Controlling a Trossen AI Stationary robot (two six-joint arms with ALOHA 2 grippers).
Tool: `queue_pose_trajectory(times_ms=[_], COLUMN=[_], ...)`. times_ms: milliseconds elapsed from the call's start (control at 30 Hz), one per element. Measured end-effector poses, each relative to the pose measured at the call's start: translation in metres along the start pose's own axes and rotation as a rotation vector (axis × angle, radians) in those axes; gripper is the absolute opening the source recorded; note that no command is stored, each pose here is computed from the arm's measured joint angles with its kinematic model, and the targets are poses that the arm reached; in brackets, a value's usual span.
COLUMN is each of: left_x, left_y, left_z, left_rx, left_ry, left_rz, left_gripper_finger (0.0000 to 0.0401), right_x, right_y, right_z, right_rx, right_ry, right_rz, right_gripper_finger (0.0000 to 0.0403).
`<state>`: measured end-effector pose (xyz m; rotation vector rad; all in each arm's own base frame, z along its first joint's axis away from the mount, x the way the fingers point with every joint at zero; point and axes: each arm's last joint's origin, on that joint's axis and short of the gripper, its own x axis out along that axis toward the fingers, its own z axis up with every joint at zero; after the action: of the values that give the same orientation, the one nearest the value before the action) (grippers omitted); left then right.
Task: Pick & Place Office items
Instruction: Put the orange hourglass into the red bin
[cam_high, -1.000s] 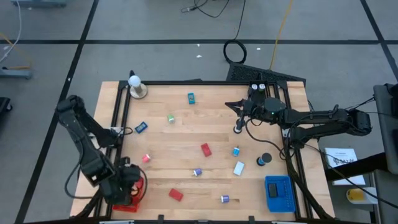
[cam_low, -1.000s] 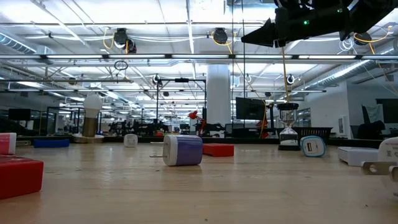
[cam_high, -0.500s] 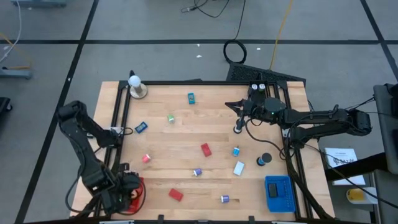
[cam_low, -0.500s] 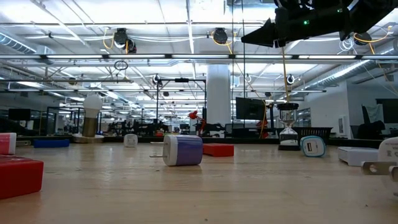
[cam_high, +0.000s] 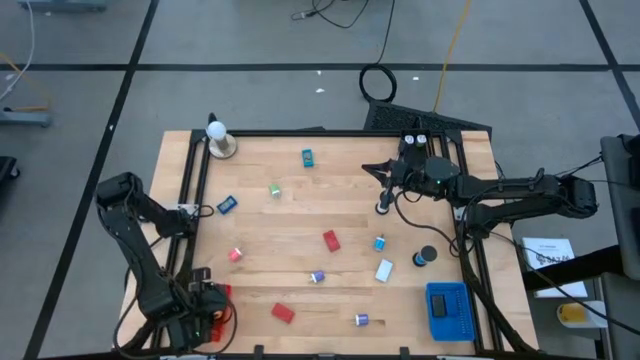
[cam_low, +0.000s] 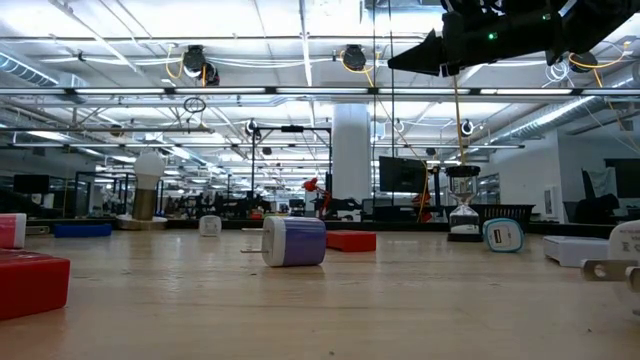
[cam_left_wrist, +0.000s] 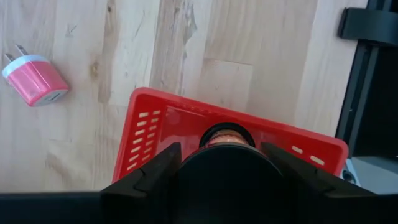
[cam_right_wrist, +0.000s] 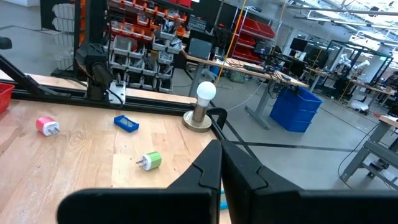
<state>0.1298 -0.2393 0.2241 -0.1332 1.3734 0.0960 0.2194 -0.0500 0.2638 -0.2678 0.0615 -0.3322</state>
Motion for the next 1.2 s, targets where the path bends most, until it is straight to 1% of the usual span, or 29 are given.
queue_pose_trajectory(times_ms=[167,400,533,567,667,733,833,933,1200], left_x=[0.0021,0.0094,0.0104,0.0104,0.0103,0.0103,0.0103,0.0103,0.0014], left_y=[-0.002,-0.0088,-0.0087,-0.0087,-0.0085,-0.0084,-0.0084,-0.0084,-0.0046], left_z=[0.0002,0.0012,0.0011,0.0012,0.0011,0.0011,0.0011,0.0011,0.0025], left_rx=[0.005,0.027,0.02,0.015,0.001,-0.004,-0.004,-0.004,-0.015], left_ry=[-0.033,-0.043,-0.042,-0.042,-0.042,-0.042,-0.043,-0.043,-0.04], left_rz=[0.008,-0.005,0.002,0.001,0.003,0.003,0.004,0.004,-0.033], left_gripper_finger=[0.0205,0.0205,0.0206,0.0212,0.0252,0.0271,0.0279,0.0271,0.0225], right_x=[0.0,0.0,0.0,0.0,0.0,0.0,0.0,0.0,0.0], right_y=[0.0,0.0,0.0,0.0,0.0,0.0,0.0,0.0,-0.0001], right_z=[0.0,-0.0001,-0.0001,-0.0001,-0.0001,-0.0001,-0.0001,-0.0001,-0.0001], right_rx=[0.0,0.0,0.0,0.0,0.0,0.0,0.0,0.0,0.0], right_ry=[0.0,0.0,0.0,0.001,0.0,0.0,0.001,0.0,0.001], right_rz=[0.0,0.0,0.0,0.0,0.0,0.0,0.0,0.0,0.0], right_gripper_finger=[0.0,0.0,0.0,0.0,0.0,0.0,0.0,0.0,0.0])
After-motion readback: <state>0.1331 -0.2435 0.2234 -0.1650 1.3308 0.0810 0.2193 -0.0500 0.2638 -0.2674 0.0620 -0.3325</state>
